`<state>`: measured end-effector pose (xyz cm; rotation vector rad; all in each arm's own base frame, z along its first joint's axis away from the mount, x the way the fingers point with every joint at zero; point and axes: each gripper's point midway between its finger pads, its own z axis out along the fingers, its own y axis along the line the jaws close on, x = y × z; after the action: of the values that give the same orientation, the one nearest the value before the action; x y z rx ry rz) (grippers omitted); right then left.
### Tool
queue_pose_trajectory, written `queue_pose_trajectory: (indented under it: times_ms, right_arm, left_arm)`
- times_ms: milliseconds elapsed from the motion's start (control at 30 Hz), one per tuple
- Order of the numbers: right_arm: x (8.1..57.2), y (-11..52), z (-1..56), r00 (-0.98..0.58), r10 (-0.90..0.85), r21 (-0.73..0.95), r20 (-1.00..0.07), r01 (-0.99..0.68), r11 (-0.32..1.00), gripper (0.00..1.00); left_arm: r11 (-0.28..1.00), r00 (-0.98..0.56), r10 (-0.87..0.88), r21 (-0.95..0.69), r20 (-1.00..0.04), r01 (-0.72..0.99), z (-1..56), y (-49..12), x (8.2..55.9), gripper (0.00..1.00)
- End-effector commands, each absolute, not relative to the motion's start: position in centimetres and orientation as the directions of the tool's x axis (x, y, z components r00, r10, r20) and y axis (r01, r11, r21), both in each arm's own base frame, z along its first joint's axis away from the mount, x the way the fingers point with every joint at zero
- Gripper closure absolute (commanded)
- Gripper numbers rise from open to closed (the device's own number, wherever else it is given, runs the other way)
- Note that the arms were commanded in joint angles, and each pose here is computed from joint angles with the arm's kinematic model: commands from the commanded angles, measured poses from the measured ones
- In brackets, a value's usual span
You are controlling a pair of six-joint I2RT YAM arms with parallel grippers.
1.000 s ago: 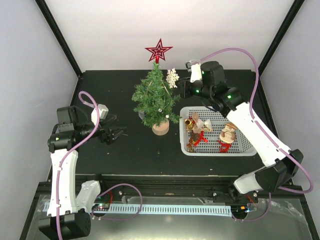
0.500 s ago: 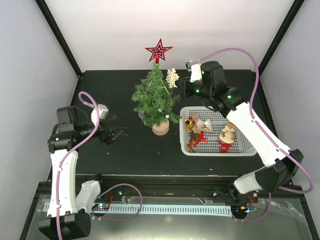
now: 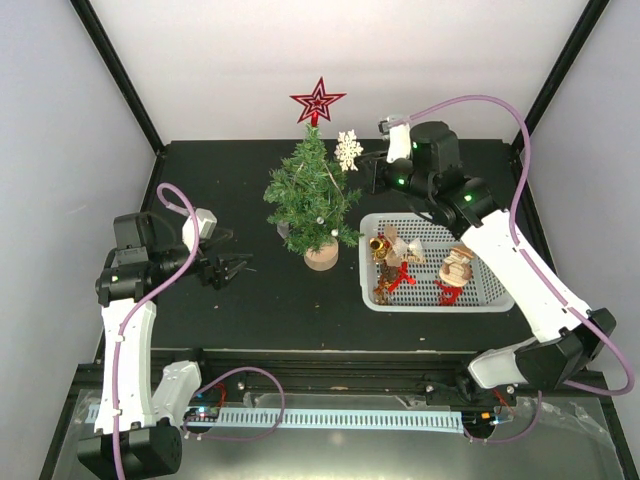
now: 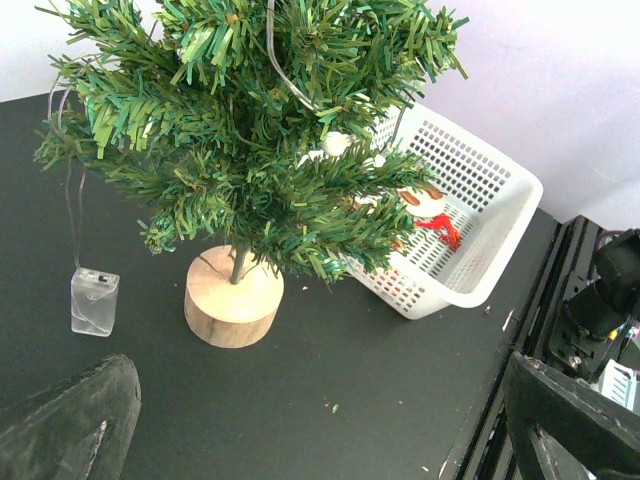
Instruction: Decorate the small christmas tree
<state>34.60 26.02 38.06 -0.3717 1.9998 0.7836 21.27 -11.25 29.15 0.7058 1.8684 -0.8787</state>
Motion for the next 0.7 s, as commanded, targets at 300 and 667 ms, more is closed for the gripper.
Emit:
queue_pose_trajectory:
  times_ms: [300, 667]
  right_arm:
    - [34.2, 27.3, 38.6, -0.536, 0.044, 0.404, -0.843, -0.578, 0.709, 0.99]
    - [34.0, 28.2, 35.8, -0.583, 0.0, 0.411, -0.812, -0.574, 0.708, 0.99]
  left_arm:
    - [0.576, -0.384, 0.101, -0.261, -0.918, 0.775, 29.6, -11.2, 21.2, 0.01]
    - [0.576, -0.382, 0.101, -0.259, -0.919, 0.775, 29.7, -11.2, 21.2, 0.01]
